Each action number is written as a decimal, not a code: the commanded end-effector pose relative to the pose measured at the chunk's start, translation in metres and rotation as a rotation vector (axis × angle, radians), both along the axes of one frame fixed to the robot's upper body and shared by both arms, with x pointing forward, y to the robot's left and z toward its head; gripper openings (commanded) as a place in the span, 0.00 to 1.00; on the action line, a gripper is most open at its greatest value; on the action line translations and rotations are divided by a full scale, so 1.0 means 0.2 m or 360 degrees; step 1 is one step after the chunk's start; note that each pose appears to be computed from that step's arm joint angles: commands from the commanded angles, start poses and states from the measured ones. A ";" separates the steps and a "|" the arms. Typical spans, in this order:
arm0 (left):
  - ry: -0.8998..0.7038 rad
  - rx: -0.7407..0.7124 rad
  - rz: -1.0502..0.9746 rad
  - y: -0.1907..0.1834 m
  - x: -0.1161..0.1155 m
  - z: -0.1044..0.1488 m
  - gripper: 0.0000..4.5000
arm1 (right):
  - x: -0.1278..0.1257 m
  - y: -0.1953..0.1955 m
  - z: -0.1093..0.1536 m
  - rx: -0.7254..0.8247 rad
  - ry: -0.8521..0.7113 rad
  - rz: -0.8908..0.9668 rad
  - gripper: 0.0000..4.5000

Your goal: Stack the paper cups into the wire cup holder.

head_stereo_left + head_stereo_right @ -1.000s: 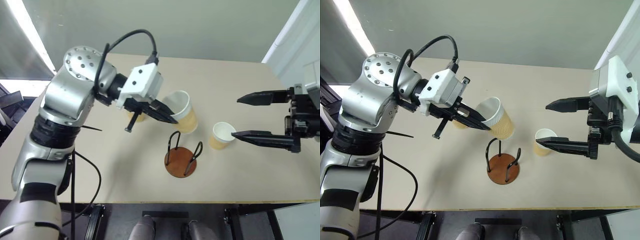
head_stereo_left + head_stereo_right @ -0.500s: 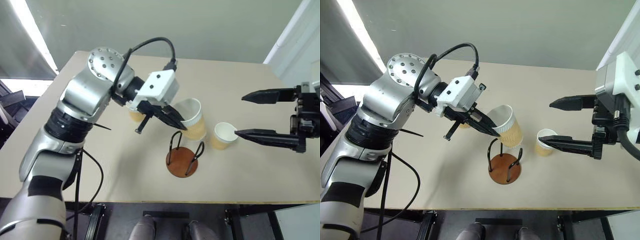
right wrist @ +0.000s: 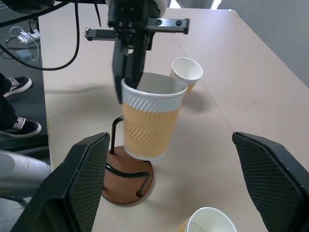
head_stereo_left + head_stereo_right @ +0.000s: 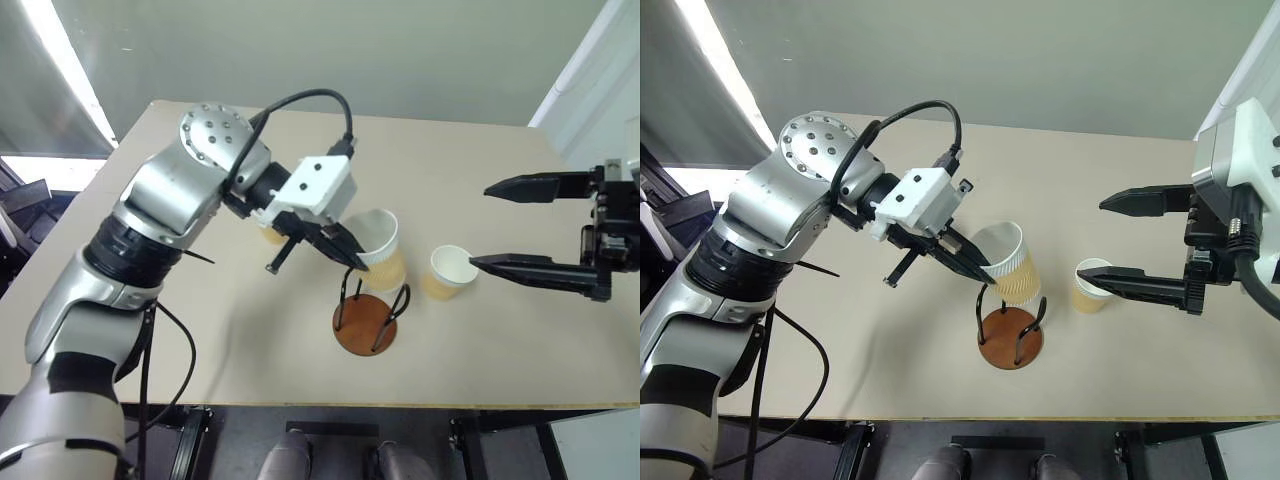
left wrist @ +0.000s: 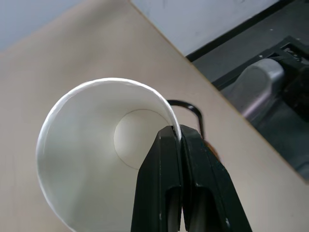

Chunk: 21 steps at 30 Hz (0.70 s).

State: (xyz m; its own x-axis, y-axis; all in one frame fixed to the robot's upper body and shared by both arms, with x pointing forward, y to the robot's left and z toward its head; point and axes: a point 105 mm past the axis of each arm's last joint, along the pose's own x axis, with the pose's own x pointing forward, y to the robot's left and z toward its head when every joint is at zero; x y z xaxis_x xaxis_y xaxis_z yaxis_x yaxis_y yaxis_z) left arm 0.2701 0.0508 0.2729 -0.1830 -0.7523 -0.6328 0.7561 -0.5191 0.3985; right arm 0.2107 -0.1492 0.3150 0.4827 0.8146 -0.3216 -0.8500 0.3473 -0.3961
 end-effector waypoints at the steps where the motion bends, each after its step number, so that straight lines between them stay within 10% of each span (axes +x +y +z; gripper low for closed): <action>1: 0.0002 0.0060 -0.0060 0.01 -0.04 -0.01 0.01 | 0.00 -0.01 0.04 -0.0005 -0.0060 -0.0007 0.92; 13: 0.0032 0.0080 -0.0046 0.01 -0.03 -0.06 0.01 | 0.00 -0.01 0.04 -0.0013 -0.0071 -0.0008 0.92; 21: 0.0139 0.0019 -0.0009 0.00 -0.03 -0.02 0.51 | 0.01 -0.01 0.04 -0.0021 -0.0075 -0.0010 0.92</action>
State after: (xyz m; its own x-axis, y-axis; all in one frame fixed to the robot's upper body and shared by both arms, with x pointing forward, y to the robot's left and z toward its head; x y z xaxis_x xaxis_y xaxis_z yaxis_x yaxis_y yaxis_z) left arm 0.2695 0.0506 0.2558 -0.2283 -0.7396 -0.6332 0.8055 -0.5087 0.3038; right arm 0.2129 -0.1492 0.3144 0.4843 0.8118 -0.3261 -0.8474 0.3426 -0.4057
